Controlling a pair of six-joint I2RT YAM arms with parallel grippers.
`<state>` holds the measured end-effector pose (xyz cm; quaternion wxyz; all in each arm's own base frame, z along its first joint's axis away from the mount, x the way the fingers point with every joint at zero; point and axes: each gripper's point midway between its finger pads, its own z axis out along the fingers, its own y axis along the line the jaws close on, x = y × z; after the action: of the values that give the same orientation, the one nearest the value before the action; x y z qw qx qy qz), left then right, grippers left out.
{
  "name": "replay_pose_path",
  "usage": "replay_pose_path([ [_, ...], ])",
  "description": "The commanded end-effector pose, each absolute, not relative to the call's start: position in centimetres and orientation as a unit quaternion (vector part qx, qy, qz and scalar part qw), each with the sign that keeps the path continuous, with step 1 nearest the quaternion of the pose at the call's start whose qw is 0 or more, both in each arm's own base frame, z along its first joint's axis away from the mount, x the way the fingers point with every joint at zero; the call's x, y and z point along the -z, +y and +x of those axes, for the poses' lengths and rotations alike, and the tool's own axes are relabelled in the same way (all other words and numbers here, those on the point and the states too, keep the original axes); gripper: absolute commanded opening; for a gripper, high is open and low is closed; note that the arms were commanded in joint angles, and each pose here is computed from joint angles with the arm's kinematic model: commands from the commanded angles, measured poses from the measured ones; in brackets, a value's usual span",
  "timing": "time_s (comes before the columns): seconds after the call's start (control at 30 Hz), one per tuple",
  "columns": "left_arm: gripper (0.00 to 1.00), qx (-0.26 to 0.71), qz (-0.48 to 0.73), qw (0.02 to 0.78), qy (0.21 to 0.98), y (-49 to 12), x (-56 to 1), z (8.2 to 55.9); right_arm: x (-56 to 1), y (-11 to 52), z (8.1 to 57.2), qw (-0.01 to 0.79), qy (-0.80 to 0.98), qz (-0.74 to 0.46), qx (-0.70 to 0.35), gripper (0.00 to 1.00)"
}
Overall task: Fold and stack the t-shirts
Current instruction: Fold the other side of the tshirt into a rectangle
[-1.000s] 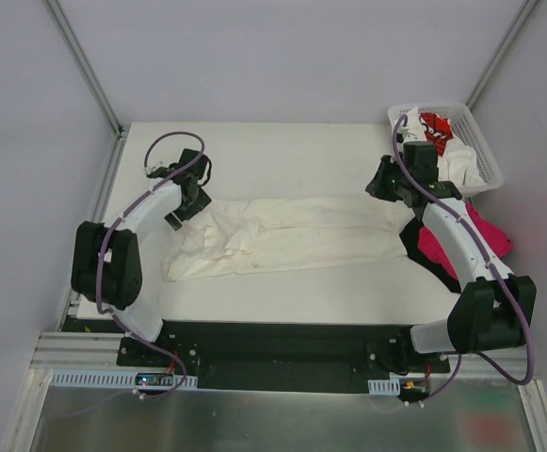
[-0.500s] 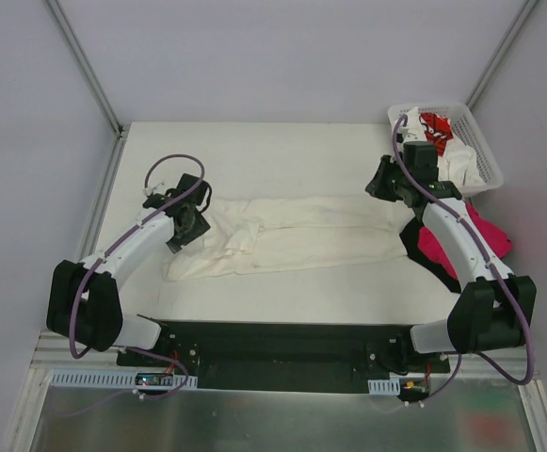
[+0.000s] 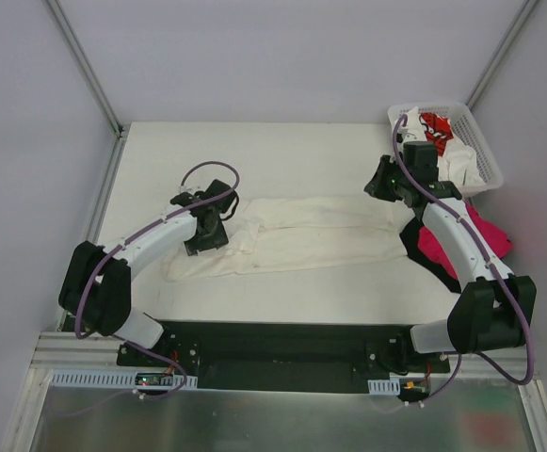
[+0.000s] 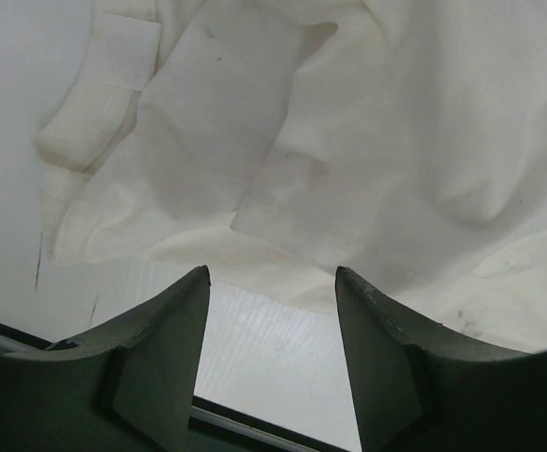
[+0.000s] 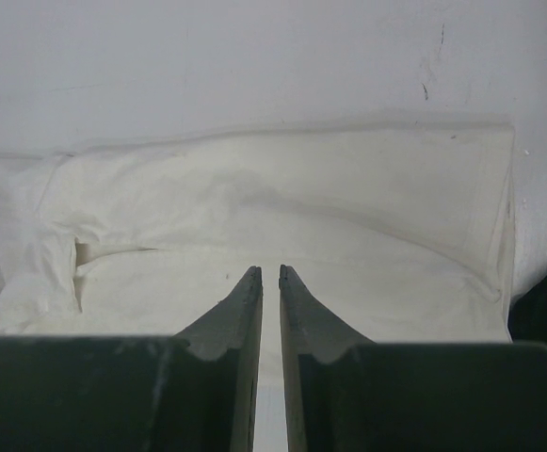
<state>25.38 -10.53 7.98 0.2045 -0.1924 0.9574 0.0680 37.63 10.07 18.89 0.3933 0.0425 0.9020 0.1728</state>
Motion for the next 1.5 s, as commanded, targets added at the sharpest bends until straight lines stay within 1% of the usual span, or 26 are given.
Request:
replay_pose_path([
  [0.0, 0.54, -0.088, -0.181, 0.192, 0.961, -10.2, -7.4, 25.0, -20.5, 10.0, 38.2, 0.418, 0.889, 0.046, -0.181, 0.15],
  [0.33, 0.52, -0.087, -0.175, 0.174, 0.965, -11.6, -5.4, 26.3, -20.7, 9.5, 38.1, 0.421, 0.888, 0.05, -0.177, 0.16],
  [0.63, 0.51, -0.074, -0.173, 0.189, 0.964, -12.3, -5.1, 27.2, -19.9, 9.4, 38.5, 0.41, 0.892, 0.055, -0.182, 0.15],
  [0.97, 0.51, -0.068, -0.212, 0.198, 0.955, -11.5, -4.3, 25.8, -19.6, 9.6, 38.7, 0.403, 0.893, 0.056, -0.189, 0.15],
  [1.27, 0.52, -0.061, -0.233, 0.219, 0.946, -10.8, -5.2, 25.2, -19.4, 9.7, 38.8, 0.401, 0.893, 0.056, -0.194, 0.15],
  [1.47, 0.52, -0.061, -0.232, 0.203, 0.949, -11.2, -4.3, 25.2, -19.3, 9.7, 38.6, 0.4, 0.894, 0.057, -0.193, 0.15],
])
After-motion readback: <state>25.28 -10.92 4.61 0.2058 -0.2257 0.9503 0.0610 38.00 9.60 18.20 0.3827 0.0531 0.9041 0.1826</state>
